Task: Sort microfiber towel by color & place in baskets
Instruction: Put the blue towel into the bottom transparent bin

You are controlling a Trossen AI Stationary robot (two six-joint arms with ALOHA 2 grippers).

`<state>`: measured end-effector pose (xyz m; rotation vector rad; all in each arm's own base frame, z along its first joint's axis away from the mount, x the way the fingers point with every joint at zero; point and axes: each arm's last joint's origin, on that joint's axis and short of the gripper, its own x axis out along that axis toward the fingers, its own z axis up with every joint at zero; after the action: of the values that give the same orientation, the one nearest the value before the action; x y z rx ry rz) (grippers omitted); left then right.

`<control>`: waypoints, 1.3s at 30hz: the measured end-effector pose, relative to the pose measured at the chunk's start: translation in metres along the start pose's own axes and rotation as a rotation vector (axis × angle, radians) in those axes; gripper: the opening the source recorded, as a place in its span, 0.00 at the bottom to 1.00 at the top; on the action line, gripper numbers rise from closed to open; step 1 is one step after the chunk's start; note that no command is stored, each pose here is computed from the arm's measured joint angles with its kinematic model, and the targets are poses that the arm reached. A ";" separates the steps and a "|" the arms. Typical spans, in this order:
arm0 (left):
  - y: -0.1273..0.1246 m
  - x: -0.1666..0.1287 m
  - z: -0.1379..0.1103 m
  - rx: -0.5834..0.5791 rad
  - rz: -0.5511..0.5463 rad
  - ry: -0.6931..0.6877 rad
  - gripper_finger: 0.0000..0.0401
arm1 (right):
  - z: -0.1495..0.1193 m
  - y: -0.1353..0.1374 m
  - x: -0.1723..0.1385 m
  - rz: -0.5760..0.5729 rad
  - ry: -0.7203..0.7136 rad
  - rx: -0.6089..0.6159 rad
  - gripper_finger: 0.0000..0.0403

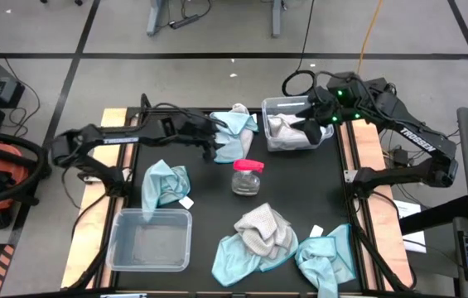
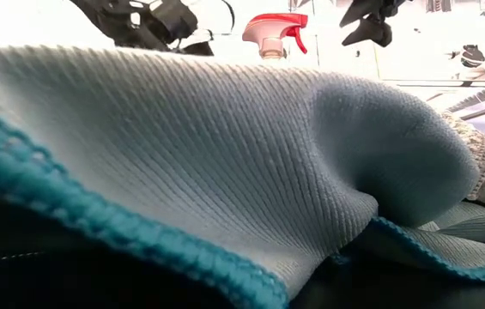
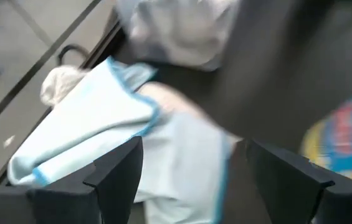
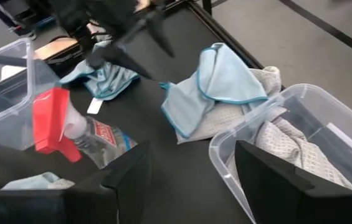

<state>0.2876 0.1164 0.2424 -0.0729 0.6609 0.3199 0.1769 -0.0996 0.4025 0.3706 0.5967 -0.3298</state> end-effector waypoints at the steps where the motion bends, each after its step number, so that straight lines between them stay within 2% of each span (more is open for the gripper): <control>1: 0.003 0.006 -0.003 -0.004 0.025 0.017 0.72 | 0.000 0.001 0.000 0.005 0.002 -0.004 0.54; 7: 0.020 0.043 -0.025 -0.048 0.084 0.137 0.72 | -0.001 0.007 0.001 0.026 0.009 -0.028 0.54; 13: 0.023 0.072 -0.038 -0.071 -0.004 0.210 0.72 | -0.002 0.008 0.002 0.028 0.012 -0.052 0.54; 17: 0.023 0.084 -0.038 -0.068 0.010 0.243 0.69 | -0.001 0.007 0.002 0.023 0.011 -0.063 0.54; 19: 0.024 0.088 -0.036 -0.078 0.024 0.255 0.63 | -0.001 0.007 0.002 0.023 0.011 -0.067 0.54; 21: 0.024 0.089 -0.033 -0.086 0.024 0.266 0.53 | -0.001 0.007 0.002 0.023 0.011 -0.066 0.54; 27: 0.024 0.082 -0.020 -0.042 -0.001 0.286 0.07 | -0.002 0.007 0.002 0.022 0.019 -0.049 0.54; 29: 0.024 0.078 -0.015 -0.039 -0.003 0.284 0.03 | -0.003 0.007 0.002 0.022 0.027 -0.046 0.54; 39: 0.024 0.050 0.010 -0.029 0.005 0.203 0.01 | -0.004 0.007 0.002 0.021 0.035 -0.036 0.54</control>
<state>0.3231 0.1547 0.2201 -0.1328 0.8573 0.3301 0.1791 -0.0920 0.4004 0.3484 0.6321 -0.2930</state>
